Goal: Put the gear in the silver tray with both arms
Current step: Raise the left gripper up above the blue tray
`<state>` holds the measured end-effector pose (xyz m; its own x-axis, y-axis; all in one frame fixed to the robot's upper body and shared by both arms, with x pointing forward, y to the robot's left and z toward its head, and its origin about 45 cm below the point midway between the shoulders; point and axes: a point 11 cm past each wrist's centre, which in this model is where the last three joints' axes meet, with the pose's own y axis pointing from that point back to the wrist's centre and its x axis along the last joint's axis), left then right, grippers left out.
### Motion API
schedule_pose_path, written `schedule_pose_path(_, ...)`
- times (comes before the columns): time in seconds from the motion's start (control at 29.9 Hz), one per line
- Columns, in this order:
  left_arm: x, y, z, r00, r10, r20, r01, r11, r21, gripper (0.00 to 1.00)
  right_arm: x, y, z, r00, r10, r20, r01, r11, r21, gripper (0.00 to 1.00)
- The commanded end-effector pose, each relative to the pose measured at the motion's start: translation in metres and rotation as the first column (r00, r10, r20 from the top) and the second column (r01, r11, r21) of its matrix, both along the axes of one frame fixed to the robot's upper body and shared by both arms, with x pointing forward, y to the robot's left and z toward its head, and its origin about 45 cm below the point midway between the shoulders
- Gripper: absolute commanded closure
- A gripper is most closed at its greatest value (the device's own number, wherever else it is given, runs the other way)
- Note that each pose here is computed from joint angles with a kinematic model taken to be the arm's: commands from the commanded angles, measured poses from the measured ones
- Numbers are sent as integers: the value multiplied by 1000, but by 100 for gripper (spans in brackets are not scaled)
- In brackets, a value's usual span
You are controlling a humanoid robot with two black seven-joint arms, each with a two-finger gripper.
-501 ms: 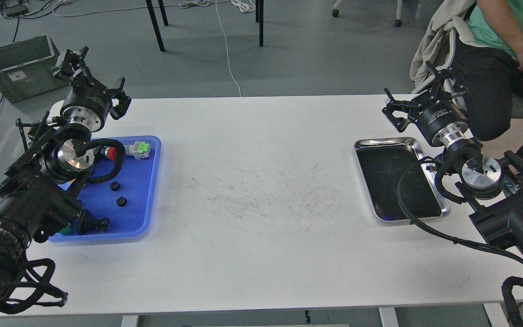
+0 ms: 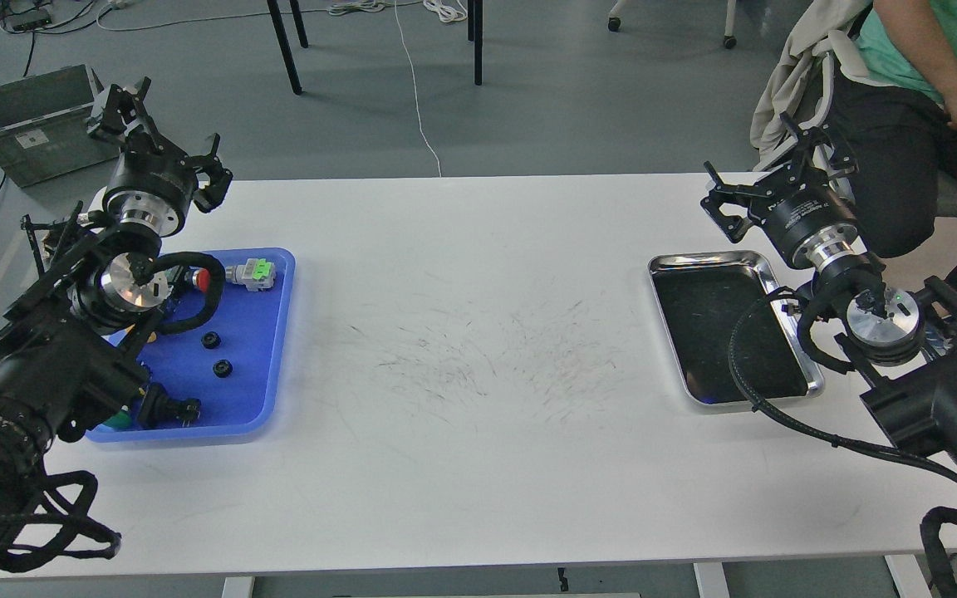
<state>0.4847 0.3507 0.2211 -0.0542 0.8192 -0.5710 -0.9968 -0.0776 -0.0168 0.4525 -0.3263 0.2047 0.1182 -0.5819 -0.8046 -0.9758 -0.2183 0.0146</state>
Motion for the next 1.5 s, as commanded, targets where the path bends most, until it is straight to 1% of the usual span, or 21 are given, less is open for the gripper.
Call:
schedule_pose_path(0.0, -1, 3, -1, 1000, 8, -9, -8, 1000, 7, 2, 0, -2, 0, 1000, -3, 1, 3, 1000, 0, 1)
schedule_pose_path(0.1, -3, -1, -8, 1000, -10, -23, 11, 999, 35, 2, -3, -3, -3, 1000, -3, -5, 3, 1000, 0, 1)
schedule_pose_path(0.23, -3, -20, -16, 994, -92, -59, 99, 987, 130, 2, -3, -3, -4, 1000, -1, -3, 1, 1000, 1, 1)
schedule_pose_path(0.37, 6, -28, -1, 988, -140, -57, 149, 969, 198, 2, -2, -11, 3, 1000, -10, 13, 10, 1000, -4, 1)
schedule_pose_path(0.57, 8, -48, -1, 969, -226, -94, 245, 917, 315, 2, 0, -29, 15, 999, -35, 29, 36, 999, -37, 1)
schedule_pose_path(0.67, 4, -46, -4, 946, -300, -126, 325, 858, 399, 2, 1, -29, 15, 999, -39, 27, 40, 999, -37, 1)
schedule_pose_path(0.77, 4, -29, 11, 939, -323, -114, 340, 833, 436, 2, 0, -29, 13, 999, -37, 26, 38, 999, -36, 1)
schedule_pose_path(0.87, 9, -19, 47, 931, -353, -90, 345, 775, 530, 2, 0, -29, 13, 999, -37, 25, 38, 999, -35, 1)
schedule_pose_path(0.94, 7, -24, 55, 901, -408, -149, 407, 673, 618, 2, 1, -28, 13, 999, -38, 26, 39, 999, -33, 1)
schedule_pose_path(0.97, 4, -26, 56, 887, -428, -175, 432, 632, 643, 2, 1, -27, 13, 999, -37, 24, 38, 999, -33, 1)
schedule_pose_path(1.07, -14, -37, 47, 815, -517, -262, 532, 490, 690, 2, 1, -23, 13, 999, -26, 25, 27, 999, -33, 1)
schedule_pose_path(1.1, -20, -39, 52, 798, -539, -270, 545, 454, 705, 2, 1, -23, 13, 999, -25, 24, 26, 999, -33, 1)
schedule_pose_path(1.24, -46, -39, 75, 751, -600, -275, 569, 377, 731, 2, 2, -25, 16, 999, -32, 31, 33, 999, -27, 1)
schedule_pose_path(1.4, -83, -33, 99, 699, -639, -322, 582, 245, 776, 2, 5, -32, 27, 996, -70, 61, 69, 997, 17, 1)
schedule_pose_path(1.47, -95, -31, 105, 681, -646, -344, 577, 185, 795, 2, 5, -30, 25, 996, -62, 57, 62, 998, 11, 1)
